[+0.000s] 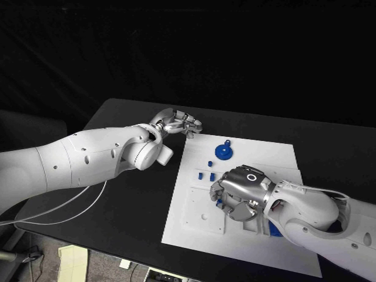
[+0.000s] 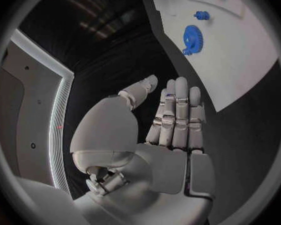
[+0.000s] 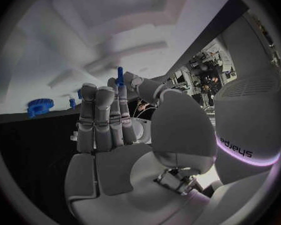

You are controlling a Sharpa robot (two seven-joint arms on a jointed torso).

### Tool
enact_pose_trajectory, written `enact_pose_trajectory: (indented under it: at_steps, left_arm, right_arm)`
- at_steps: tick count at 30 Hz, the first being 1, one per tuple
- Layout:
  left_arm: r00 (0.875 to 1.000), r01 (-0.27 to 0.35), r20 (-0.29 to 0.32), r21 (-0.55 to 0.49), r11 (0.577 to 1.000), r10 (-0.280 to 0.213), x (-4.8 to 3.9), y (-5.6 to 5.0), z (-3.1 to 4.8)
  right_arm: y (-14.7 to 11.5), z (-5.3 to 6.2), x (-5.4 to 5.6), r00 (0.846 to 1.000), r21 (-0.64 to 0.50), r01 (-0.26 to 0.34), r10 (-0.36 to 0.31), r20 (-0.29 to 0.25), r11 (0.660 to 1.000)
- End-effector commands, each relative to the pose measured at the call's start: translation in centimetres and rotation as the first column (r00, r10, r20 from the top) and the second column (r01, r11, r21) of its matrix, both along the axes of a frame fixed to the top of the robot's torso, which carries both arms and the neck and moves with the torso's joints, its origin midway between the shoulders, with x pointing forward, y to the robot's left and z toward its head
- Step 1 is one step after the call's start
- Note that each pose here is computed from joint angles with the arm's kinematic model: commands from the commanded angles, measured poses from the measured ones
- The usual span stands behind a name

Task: Assemble the parts on the task board

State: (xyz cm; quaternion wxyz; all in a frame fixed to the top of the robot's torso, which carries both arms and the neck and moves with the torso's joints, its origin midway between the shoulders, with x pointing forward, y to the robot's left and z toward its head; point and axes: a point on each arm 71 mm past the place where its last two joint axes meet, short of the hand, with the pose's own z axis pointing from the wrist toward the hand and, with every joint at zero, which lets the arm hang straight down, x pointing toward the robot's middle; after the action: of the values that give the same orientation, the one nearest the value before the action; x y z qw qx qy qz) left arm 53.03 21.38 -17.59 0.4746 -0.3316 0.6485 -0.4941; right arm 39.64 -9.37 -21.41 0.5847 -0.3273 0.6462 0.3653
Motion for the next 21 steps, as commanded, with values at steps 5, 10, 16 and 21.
enact_pose_trajectory:
  at_steps: [5, 10, 16, 21]
  left_arm:
    - [1.0, 0.013, -0.001, -0.003, 1.0, -0.013, -0.04, -0.23, 0.07]
    - [1.0, 0.015, -0.002, -0.002, 1.0, -0.015, -0.04, -0.26, 0.06]
    - [1.0, 0.015, -0.002, -0.002, 1.0, -0.015, -0.04, -0.27, 0.06]
    - [1.0, 0.015, -0.002, 0.0, 1.0, -0.015, -0.03, -0.26, 0.05]
  right_arm:
    - [0.04, -0.06, -0.15, 1.0, -0.013, -0.006, 0.006, 0.021, 1.0]
    - [0.08, -0.02, -0.15, 1.0, -0.012, -0.003, 0.003, 0.026, 1.0]
    - [0.14, 0.07, -0.18, 0.999, -0.007, -0.001, 0.001, 0.037, 1.0]
    - [0.08, 0.1, -0.21, 0.999, -0.007, 0.0, 0.0, 0.039, 1.0]
